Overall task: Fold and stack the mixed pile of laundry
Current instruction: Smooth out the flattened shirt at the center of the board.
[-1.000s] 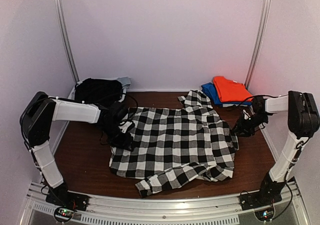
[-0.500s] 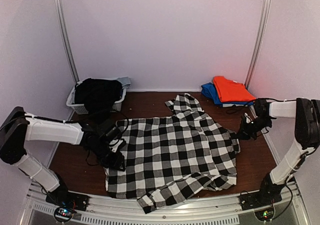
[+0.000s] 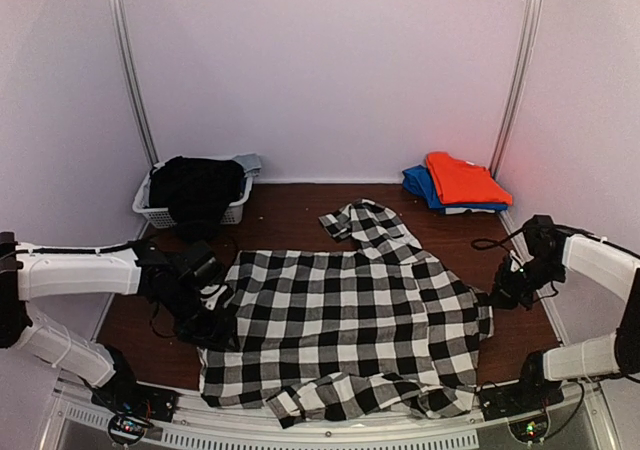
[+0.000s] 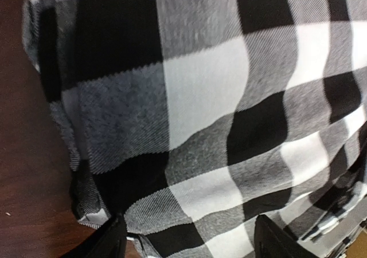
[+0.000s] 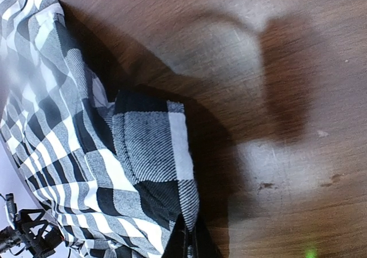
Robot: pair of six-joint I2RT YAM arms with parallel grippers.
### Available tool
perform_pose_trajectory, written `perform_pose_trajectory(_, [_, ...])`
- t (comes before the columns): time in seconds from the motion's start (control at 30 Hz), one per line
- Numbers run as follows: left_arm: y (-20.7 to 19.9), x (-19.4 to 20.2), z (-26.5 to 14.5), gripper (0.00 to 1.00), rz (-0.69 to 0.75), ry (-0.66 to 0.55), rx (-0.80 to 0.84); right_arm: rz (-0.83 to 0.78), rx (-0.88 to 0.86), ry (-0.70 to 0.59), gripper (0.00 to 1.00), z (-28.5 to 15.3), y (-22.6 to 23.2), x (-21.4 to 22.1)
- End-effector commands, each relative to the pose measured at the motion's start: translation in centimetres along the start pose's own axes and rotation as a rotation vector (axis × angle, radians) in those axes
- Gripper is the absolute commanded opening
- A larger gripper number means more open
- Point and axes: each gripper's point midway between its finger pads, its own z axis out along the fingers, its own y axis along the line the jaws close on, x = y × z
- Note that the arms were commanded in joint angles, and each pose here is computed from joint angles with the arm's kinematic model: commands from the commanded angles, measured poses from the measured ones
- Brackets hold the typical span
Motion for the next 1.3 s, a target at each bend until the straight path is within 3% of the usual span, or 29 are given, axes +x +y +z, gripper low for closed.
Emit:
perform_pose_trajectory(0.0, [-0.7,-4.7,-3.7,0.82,0.011,-0.117,0.021,0.068,0.057,-0.045,0.00,-0.8,-1.1,0.0])
perform_pose_trajectory(0.03, [-0.7,-5.8,-4.7,0.87,0.004,-0.151,0.037,0.063,0.051,-0.058,0.05,-0.9,-0.9,-0.3])
perform_pose_trajectory(0.1, [-0.4,-8.4,-7.2,0.97,-0.007,-0.241,0.067,0.033,0.072,-0.107,0.42,-2.1,-0.7,-1.9])
perform_pose_trajectory(0.23, [-0.5,-13.6,-11.6,0.98,0.037,-0.402,0.059,-0.145,0.061,-0.259,0.66,-5.4,2.3,-7.0])
perform_pose_trajectory(0.33, [-0.4,-16.8,-12.5,0.98,0.019,-0.438,0.070,-0.267,-0.006,-0.291,0.67,-6.2,5.4,-10.4])
perform_pose_trajectory(0.5, [-0.9,-21.2,-12.9,0.98,0.043,-0.485,0.109,-0.367,-0.181,-0.207,0.53,-3.8,10.5,-15.0])
perform_pose_trajectory(0.6, [-1.7,-23.2,-12.6,0.98,0.080,-0.517,0.133,-0.413,-0.187,-0.192,0.50,-1.9,12.7,-17.6])
perform_pose_trajectory(0.73, [-1.6,-24.8,-11.2,0.98,0.073,-0.455,0.110,-0.481,-0.163,-0.156,0.48,1.3,15.4,-19.9])
perform_pose_trajectory(1.0, [-1.8,-27.7,-9.7,0.98,0.131,-0.411,0.088,-0.586,-0.033,-0.049,0.45,8.5,17.8,-20.2])
perform_pose_trajectory(1.27, [-1.1,-27.5,-7.3,0.97,0.161,-0.338,0.061,-0.665,0.108,0.037,0.46,12.2,16.2,-17.9])
